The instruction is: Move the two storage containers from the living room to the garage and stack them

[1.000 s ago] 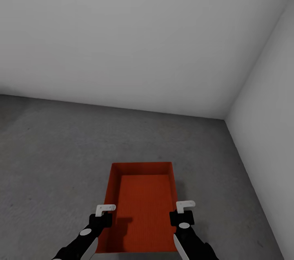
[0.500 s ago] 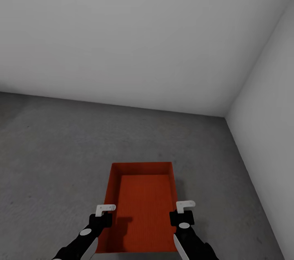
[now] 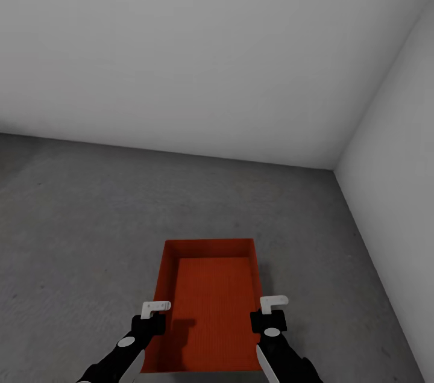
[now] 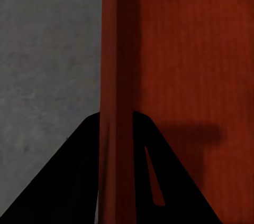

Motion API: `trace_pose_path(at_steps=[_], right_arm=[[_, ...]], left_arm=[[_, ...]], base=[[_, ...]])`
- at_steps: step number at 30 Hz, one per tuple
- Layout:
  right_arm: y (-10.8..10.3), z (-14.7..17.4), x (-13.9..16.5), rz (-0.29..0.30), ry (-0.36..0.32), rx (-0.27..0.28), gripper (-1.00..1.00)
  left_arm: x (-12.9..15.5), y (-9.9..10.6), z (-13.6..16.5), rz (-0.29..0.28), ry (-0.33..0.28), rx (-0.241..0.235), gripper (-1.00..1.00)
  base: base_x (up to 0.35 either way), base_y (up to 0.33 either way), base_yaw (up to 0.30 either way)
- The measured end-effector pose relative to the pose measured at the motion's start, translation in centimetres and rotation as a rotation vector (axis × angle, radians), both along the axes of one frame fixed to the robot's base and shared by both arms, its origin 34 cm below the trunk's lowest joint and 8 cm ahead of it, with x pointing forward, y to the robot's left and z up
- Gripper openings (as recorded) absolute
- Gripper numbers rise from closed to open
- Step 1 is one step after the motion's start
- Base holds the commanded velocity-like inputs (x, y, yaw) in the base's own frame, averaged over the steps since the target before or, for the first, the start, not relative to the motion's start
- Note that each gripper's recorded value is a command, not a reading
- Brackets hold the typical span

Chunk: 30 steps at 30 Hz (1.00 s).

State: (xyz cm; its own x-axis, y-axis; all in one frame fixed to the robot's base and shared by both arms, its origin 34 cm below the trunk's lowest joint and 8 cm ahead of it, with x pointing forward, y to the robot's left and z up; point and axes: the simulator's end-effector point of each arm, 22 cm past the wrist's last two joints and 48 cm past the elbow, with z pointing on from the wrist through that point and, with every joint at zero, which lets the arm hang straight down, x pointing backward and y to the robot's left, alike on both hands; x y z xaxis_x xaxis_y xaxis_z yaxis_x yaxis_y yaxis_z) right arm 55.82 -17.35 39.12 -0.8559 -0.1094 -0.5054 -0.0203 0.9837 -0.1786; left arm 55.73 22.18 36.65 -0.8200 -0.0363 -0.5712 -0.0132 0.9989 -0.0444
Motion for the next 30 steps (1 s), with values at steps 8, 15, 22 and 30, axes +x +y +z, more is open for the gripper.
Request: trace_pose_path(at_steps=[8,15,22,30], right_arm=[[0.0,-1.6,-0.3,0.0,0.0,0.0,-1.0],[0.0,-2.0,-0.4,0.0,0.004,0.0,-1.0],[0.0,-2.5,-0.8,0.001,0.015,0.0,-1.0],[0.0,-3.0,-1.2,0.0,0.028,0.0,-1.0]], left_arm=[[-0.3,0.0,-1.6,0.0,0.0,0.0,-1.0],[-0.5,0.0,-2.0,0.0,0.004,0.0,-1.0],[-0.8,0.0,-2.5,0.0,0.015,0.0,-1.0],[-1.3,0.0,-3.0,0.0,0.028,0.0,-1.0]], base=[[0.0,0.0,0.0],[0.0,0.0,0.0],[0.0,0.0,0.0],[0.0,0.0,0.0]])
